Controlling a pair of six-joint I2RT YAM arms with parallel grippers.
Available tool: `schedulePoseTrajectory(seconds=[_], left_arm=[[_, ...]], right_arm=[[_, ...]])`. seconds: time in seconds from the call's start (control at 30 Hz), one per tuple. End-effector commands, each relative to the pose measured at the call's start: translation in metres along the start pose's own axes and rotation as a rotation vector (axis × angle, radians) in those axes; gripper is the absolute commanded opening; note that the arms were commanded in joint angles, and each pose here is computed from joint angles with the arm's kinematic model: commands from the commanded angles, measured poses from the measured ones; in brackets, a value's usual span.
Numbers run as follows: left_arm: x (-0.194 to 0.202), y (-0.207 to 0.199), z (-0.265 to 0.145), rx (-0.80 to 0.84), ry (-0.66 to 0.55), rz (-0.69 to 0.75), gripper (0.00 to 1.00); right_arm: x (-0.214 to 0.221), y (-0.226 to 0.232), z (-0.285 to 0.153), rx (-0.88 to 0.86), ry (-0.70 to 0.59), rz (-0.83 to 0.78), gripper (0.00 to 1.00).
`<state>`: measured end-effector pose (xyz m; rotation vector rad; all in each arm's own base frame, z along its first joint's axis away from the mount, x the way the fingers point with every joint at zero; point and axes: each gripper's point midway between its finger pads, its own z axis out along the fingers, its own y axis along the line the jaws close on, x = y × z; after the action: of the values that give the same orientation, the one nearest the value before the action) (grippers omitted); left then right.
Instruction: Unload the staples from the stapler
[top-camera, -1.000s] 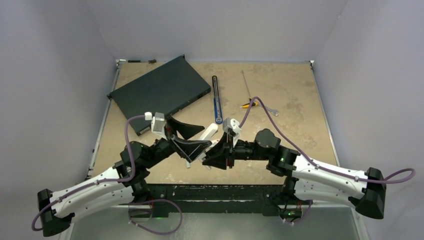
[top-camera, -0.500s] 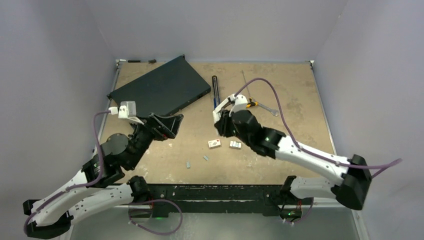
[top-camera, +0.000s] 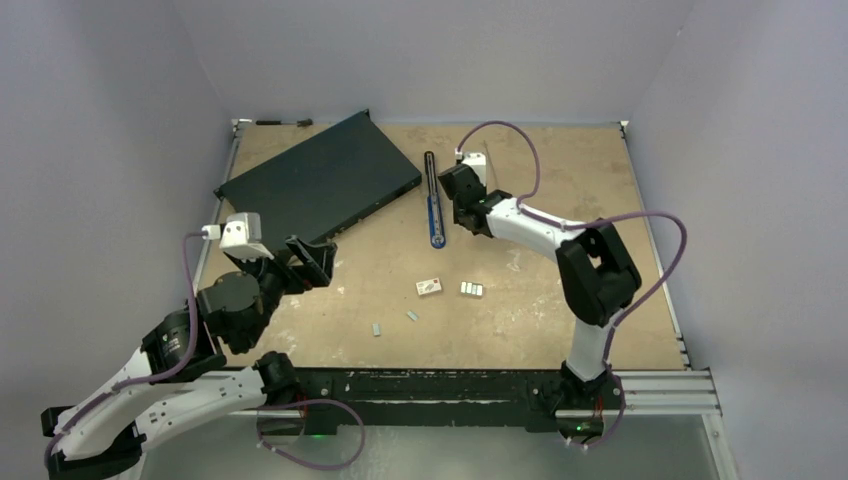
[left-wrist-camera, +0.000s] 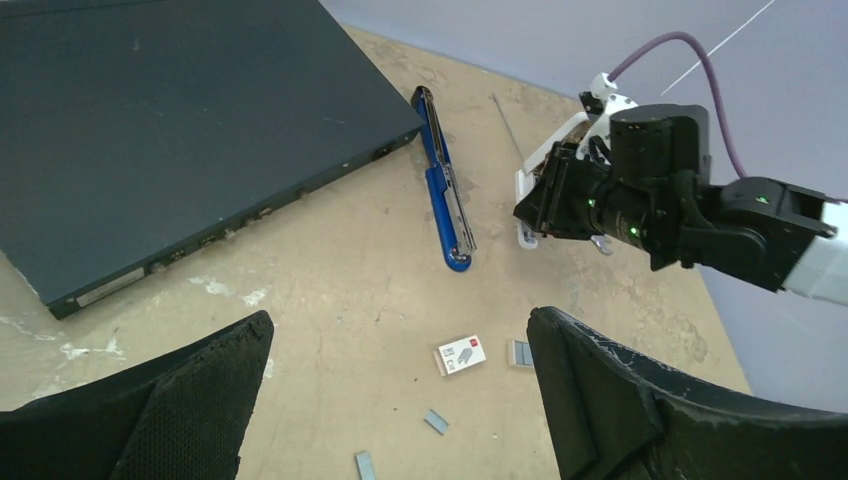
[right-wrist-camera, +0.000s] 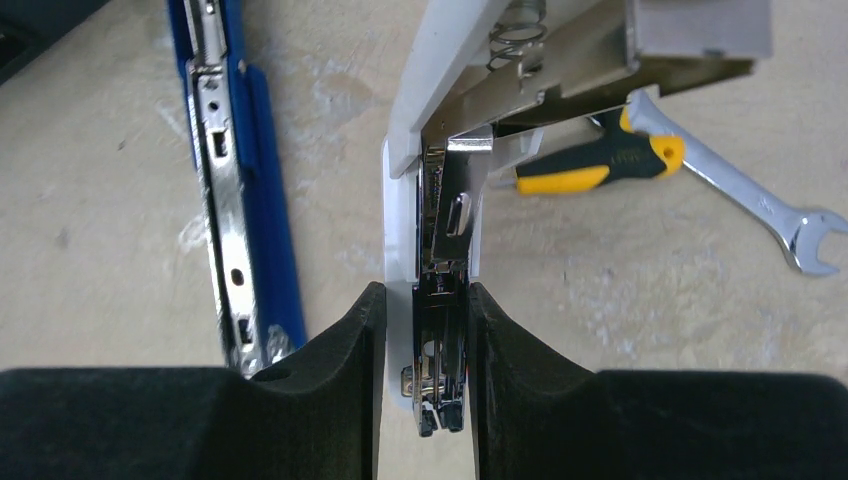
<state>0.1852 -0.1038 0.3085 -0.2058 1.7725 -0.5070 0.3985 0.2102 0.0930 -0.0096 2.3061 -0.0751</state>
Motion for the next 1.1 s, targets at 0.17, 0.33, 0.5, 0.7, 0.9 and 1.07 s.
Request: schedulePoseTrajectory(seconds=[0.17,0.33,0.5,0.7,0.9,1.07], left_arm=[[0.025,0.021,0.002,-0.048,0.048,0.107,0.96],[0.023,0.024,0.001,-0.054,0.041,0.113,0.96],[0.019,0.026,-0.003,-0.039,0.023,0.098,0.96],[0.019,0.026,-0.004,-0.032,0.019,0.096,0.96],[0.022,0.026,-0.003,-0.040,0.030,0.106,0.96],[0.018,0.028,-0.005,-0.037,0.016,0.092,0.96]], right_arm=[[-0.016,0.010,0.055,0.036,0.003,-0.080,0.00],[-0.007,0.014,0.069,0.040,0.032,-0.104,0.00],[-0.002,0.023,0.078,0.011,0.053,-0.136,0.00],[0.001,0.026,0.077,-0.013,0.071,-0.143,0.19],[0.002,0.026,0.072,-0.026,0.075,-0.143,0.41],[-0.017,0.024,0.057,-0.033,0.036,-0.122,0.51]])
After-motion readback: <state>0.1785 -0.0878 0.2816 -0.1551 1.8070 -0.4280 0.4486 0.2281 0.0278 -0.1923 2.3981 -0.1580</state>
